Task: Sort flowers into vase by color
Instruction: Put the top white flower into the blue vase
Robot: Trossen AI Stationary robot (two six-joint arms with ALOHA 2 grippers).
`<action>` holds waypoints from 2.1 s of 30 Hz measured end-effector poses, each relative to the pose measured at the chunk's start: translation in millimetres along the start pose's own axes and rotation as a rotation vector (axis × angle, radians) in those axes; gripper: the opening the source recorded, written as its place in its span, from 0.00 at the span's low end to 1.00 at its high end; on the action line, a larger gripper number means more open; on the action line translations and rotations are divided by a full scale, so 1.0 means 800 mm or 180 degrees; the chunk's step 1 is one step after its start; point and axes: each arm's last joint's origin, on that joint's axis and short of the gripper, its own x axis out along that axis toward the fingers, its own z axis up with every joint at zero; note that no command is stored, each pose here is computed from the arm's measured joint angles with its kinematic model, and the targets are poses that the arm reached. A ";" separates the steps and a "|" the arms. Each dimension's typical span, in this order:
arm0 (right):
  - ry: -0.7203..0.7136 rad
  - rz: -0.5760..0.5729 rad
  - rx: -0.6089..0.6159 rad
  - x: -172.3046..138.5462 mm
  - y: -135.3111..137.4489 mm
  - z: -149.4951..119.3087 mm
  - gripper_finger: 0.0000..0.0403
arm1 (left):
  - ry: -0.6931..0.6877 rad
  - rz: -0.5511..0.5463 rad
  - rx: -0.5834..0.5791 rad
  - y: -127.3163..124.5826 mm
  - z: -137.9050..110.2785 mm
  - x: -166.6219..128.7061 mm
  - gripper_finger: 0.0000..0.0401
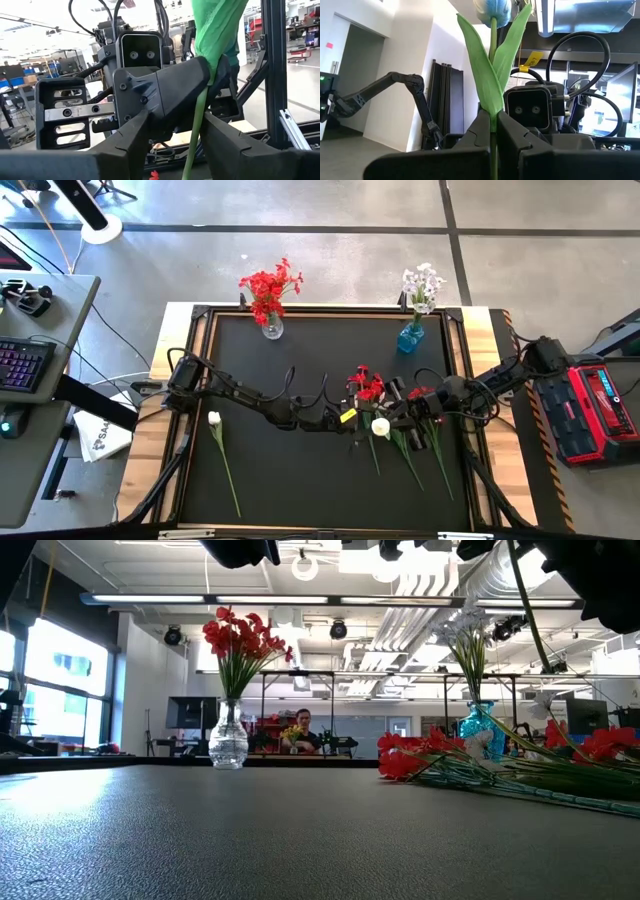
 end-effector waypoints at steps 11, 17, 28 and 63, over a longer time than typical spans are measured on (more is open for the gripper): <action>-0.0016 0.0018 0.0002 0.000 0.000 0.001 0.00 | 0.0016 0.0030 0.0137 0.000 0.000 0.000 0.07; 0.0134 -0.0021 -0.0010 0.000 0.000 -0.005 0.00 | 0.0240 -0.0025 0.0130 -0.008 -0.010 -0.002 0.00; 0.0798 -0.0538 0.0062 -0.011 -0.010 0.008 0.31 | 0.0932 0.0775 0.0195 -0.007 -0.030 -0.009 0.00; 0.1893 -0.2223 -0.0756 -0.045 -0.015 0.104 0.00 | 0.1486 0.1629 0.0311 0.007 -0.041 -0.020 0.34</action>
